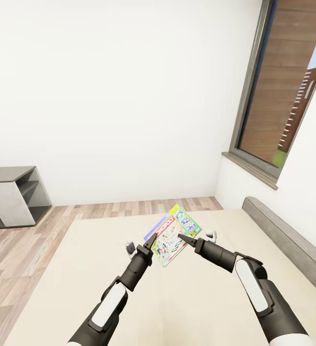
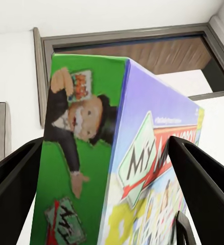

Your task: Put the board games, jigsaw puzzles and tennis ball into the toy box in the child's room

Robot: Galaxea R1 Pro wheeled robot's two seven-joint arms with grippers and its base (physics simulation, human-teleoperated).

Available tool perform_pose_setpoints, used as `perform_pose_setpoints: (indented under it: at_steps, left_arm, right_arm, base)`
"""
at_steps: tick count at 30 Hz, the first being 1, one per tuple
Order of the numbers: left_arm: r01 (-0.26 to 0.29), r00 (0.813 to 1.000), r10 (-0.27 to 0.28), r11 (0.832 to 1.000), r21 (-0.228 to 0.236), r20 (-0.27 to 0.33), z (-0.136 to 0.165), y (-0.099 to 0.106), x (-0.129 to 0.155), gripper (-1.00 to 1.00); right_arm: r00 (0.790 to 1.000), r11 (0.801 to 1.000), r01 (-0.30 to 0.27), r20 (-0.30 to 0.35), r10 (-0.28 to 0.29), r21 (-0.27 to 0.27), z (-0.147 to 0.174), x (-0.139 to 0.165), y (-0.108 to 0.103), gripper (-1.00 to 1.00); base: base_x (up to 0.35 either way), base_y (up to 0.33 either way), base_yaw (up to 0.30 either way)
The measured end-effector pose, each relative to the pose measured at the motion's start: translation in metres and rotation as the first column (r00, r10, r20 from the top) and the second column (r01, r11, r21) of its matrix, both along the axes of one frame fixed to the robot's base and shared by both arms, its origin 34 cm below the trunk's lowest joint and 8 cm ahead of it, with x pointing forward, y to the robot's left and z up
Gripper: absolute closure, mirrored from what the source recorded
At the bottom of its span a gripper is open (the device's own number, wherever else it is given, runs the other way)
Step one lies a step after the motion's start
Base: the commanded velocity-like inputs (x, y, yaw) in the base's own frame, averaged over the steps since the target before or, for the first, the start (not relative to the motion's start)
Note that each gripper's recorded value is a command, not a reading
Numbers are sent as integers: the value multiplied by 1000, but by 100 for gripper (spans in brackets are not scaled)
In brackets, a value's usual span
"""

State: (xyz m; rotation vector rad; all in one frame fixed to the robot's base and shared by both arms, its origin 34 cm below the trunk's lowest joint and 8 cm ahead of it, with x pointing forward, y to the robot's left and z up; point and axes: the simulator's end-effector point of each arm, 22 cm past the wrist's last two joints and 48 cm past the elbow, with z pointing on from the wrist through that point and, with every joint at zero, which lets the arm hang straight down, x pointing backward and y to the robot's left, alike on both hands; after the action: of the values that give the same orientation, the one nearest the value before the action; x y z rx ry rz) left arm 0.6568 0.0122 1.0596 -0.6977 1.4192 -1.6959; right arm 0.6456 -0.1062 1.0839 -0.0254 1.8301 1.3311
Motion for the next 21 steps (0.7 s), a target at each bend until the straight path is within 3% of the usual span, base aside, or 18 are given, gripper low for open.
perform_pose_setpoints:
  at_steps: [21]
  left_arm:
    - [2,1000,-2,1000,4,4,1,0,0,100]
  right_arm:
    - [1000,1000,1,1,-1,2,0,0,0,100]
  base:
    - [0,0,0]
